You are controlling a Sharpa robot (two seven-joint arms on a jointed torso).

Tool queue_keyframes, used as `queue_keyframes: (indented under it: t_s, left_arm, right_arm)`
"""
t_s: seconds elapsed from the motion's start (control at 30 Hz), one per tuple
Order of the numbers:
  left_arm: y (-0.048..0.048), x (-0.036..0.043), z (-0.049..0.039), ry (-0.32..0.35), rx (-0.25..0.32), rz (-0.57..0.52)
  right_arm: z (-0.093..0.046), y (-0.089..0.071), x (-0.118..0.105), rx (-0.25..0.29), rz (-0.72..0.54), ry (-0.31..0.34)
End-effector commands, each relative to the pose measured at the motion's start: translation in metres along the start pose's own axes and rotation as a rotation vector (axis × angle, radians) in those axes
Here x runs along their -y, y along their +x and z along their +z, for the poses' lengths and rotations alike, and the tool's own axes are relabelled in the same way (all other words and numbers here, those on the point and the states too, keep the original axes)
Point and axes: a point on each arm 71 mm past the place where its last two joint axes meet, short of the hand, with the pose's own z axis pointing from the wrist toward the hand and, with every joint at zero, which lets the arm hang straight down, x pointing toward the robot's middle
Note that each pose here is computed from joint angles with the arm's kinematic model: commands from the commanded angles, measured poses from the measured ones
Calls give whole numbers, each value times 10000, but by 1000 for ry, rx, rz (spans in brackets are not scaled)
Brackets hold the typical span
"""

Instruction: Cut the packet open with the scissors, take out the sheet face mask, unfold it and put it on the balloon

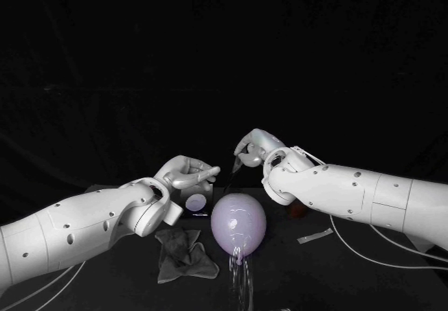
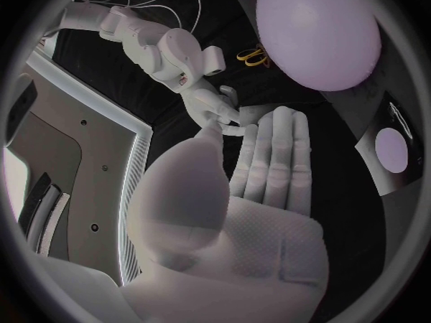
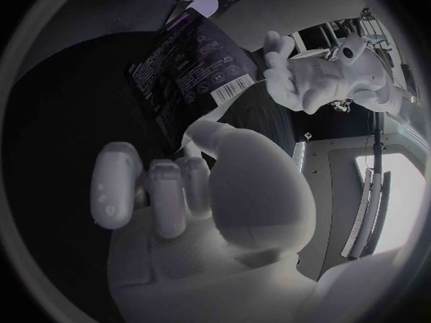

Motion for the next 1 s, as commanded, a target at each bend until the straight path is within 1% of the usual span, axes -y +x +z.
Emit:
queue_keyframes:
  t_s: [0.03,0.1,0.17,0.23,0.47,0.67,1.0]
  left_arm:
    - [4,-49,66,-61,10,9]
    - [11,-52,83,-66,9,18]
    - [37,-53,113,-74,3,40]
    - [79,-44,149,-80,-3,69]
    - [179,-5,209,-81,-12,120]
    - [227,24,228,-72,-15,125]
    - [235,66,207,-50,-19,110]
  right_arm:
    - [-44,12,-82,-1,-18,-57]
    - [-53,17,-95,-3,-19,-63]
    - [-81,30,-134,-9,-20,-83]
    - [-113,45,-180,-16,-23,-106]
    - [-159,76,-265,-27,-40,-149]
    - [-186,121,-312,-40,-43,-169]
    - [-194,165,-314,-54,-50,-171]
